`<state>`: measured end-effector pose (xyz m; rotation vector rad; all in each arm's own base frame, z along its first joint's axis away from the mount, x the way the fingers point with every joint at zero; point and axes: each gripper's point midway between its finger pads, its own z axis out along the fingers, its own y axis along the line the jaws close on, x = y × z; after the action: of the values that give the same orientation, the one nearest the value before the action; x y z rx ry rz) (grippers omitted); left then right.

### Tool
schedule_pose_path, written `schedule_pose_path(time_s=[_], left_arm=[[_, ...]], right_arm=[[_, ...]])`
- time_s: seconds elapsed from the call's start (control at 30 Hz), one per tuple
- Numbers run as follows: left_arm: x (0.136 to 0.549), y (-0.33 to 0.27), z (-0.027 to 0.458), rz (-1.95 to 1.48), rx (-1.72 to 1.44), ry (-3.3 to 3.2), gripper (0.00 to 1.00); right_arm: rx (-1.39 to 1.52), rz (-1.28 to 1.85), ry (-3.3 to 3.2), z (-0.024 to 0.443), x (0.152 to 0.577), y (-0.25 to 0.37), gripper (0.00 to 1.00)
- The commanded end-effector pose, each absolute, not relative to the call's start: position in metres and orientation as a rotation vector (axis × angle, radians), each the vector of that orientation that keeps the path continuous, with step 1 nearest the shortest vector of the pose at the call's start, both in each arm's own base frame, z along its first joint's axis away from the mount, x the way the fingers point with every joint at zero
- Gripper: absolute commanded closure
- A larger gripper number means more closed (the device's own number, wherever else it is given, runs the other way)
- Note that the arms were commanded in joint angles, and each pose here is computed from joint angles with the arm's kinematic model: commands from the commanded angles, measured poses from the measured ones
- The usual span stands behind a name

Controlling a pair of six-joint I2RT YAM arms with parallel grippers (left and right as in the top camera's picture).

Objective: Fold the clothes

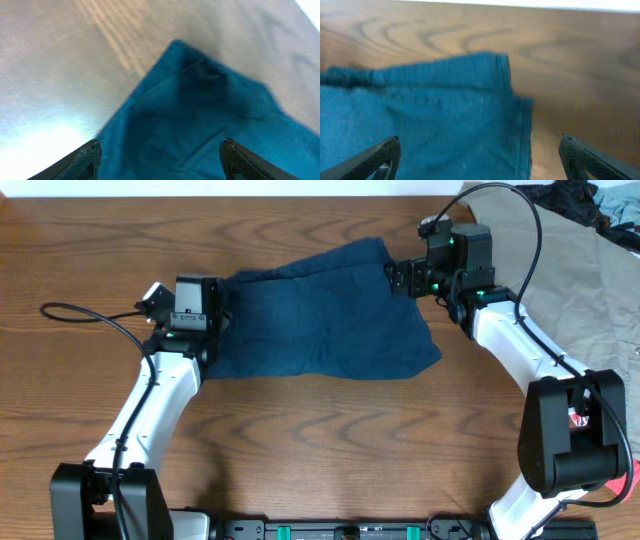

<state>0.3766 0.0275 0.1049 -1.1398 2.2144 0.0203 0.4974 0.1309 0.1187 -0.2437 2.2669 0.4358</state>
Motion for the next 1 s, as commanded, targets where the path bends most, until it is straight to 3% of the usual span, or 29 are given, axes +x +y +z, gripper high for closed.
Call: schedule_pose_path(time_s=[0.0, 0.43, 0.67, 0.87, 0.97], left_arm=[[0.371, 0.042, 0.106, 0.090, -1.155, 2.226, 0.23], [0.350, 0.047, 0.089, 0.122, -1.195, 2.318, 0.19], [0.346, 0.037, 0.056, 0.112, -1.199, 2.440, 0.19], [0.338, 0.023, 0.016, 0.084, -1.228, 2.580, 0.19], [0.335, 0.012, 0.005, 0.020, -1.231, 2.642, 0.20]], right_arm=[[-0.217, 0.385, 2.329, 0.109, 0.493, 0.119, 0.01], [-0.160, 0.332, 2.645, 0.062, 0.438, 0.098, 0.01], [-0.166, 0.331, 2.749, 0.043, 0.411, 0.098, 0.08], [-0.213, 0.338, 2.776, 0.026, 0.396, 0.110, 0.25], [-0.228, 0.340, 2.792, 0.015, 0.387, 0.113, 0.27]])
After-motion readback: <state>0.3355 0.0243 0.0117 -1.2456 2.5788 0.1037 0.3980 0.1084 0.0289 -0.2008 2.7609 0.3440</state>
